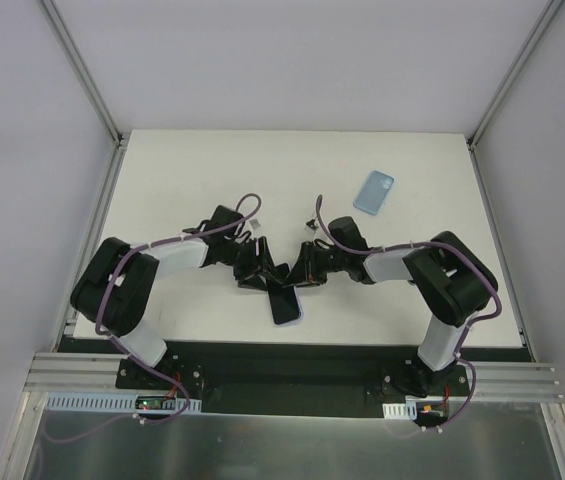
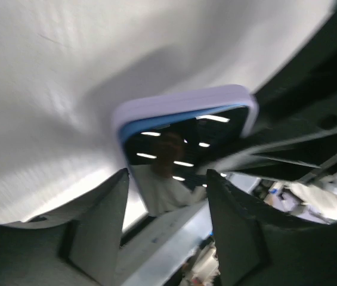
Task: Put the phone into the phone case
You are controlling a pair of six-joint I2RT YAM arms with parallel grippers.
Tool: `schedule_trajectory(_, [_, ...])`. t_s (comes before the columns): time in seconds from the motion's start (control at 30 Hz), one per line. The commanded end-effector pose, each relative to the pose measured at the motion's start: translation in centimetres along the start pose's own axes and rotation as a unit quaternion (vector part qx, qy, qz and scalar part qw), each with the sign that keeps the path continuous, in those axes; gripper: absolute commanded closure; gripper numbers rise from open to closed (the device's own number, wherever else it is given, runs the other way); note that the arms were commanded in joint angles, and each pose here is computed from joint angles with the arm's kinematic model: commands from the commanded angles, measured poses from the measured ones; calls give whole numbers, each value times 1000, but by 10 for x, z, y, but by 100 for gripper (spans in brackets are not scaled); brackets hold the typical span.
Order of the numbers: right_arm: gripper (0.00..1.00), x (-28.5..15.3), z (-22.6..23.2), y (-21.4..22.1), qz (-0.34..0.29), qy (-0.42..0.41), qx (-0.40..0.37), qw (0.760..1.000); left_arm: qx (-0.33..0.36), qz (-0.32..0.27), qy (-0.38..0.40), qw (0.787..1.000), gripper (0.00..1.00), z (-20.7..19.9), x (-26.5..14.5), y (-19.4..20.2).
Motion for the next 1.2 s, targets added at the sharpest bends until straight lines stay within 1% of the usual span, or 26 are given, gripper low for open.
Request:
schedule_trajectory(0.0, [93, -14, 40, -28, -13, -89, -69, 994, 28, -33, 88, 995, 41, -32, -41, -3])
schedule_trajectory(0.03, [93, -17, 45, -32, -17, -96, -76, 992, 27, -39, 96, 994, 38, -30, -48, -3])
schedule_trajectory(0.07, [93, -19, 47, -34, -20, -100, -81, 992, 42, -58, 116, 991, 33, -35, -64, -6])
schedule_trajectory(0.13, [93, -27, 56, -41, -28, -113, -92, 989, 61, -62, 137, 987, 28, -37, -78, -2])
schedule_trajectory(0.17, [93, -30, 60, -43, -30, -118, -95, 988, 87, -70, 153, 982, 26, -42, -88, 3])
schedule_trajectory(0.23, [93, -38, 72, -50, -37, -144, -94, 984, 107, -70, 169, 977, 26, -42, -97, 9])
schedule_trajectory(0.27, [93, -42, 81, -57, -54, -165, -115, 978, 128, -78, 179, 972, 26, -46, -105, 14])
schedule_trajectory(0.3, [93, -47, 89, -57, -54, -186, -118, 974, 136, -78, 183, 971, 26, -45, -106, 18])
schedule_trajectory(0.33, [93, -51, 98, -59, -55, -204, -100, 972, 153, -80, 192, 966, 26, -47, -112, 23])
schedule_trajectory(0.37, [93, -57, 109, -64, -72, -231, -124, 962, 160, -80, 196, 964, 26, -48, -113, 25])
schedule_trajectory(0.4, [93, -58, 112, -64, -70, -247, -123, 959, 169, -84, 200, 962, 27, -48, -115, 27])
schedule_trajectory(0.43, [92, -62, 120, -66, -67, -263, -89, 958, 184, -87, 209, 956, 27, -51, -120, 31])
schedule_trajectory(0.47, [92, -69, 130, -69, -89, -291, -119, 945, 194, -86, 217, 953, 27, -53, -123, 34])
schedule_trajectory(0.53, [92, -71, 135, -73, -95, -325, -105, 935, 218, -90, 236, 943, 27, -58, -130, 41])
schedule_trajectory(0.57, [91, -72, 140, -73, -89, -338, -97, 932, 225, -94, 242, 939, 28, -61, -132, 42])
schedule_trajectory(0.63, [92, -71, 141, -71, -89, -339, -103, 931, 233, -96, 255, 934, 28, -65, -137, 45])
schedule_trajectory(0.73, [91, -76, 152, -65, -90, -347, -131, 924, 226, -98, 265, 932, 31, -68, -137, 44])
schedule_trajectory(0.8, [91, -81, 160, -63, -91, -353, -143, 920, 219, -88, 276, 932, 32, -66, -135, 47])
schedule_trajectory(0.83, [91, -82, 162, -63, -90, -355, -146, 919, 224, -93, 297, 924, 33, -73, -139, 47])
schedule_trajectory(0.9, [91, -84, 165, -61, -88, -358, -153, 917, 214, -84, 313, 922, 34, -69, -136, 48])
schedule_trajectory(1.0, [91, -82, 166, -57, -79, -359, -151, 918, 202, -74, 336, 917, 37, -71, -136, 47])
schedule_trajectory(1.03, [91, -81, 165, -55, -76, -359, -148, 918, 189, -68, 340, 919, 38, -72, -136, 46])
schedule_trajectory(1.07, [91, -79, 165, -53, -71, -361, -148, 918, 196, -69, 346, 915, 38, -74, -138, 46])
schedule_trajectory(1.17, [91, -74, 161, -48, -67, -357, -142, 921, 190, -70, 339, 919, 40, -76, -137, 41])
Point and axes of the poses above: each gripper's point midway between its finger pads, its own x axis out along the fingers, its own z axis along the line the jaws close on, y = z × x, the point moved 5 cm from there along -x, back along the fingers, and after that the axes turned 12 degrees about -x, right-handed, at the moved point
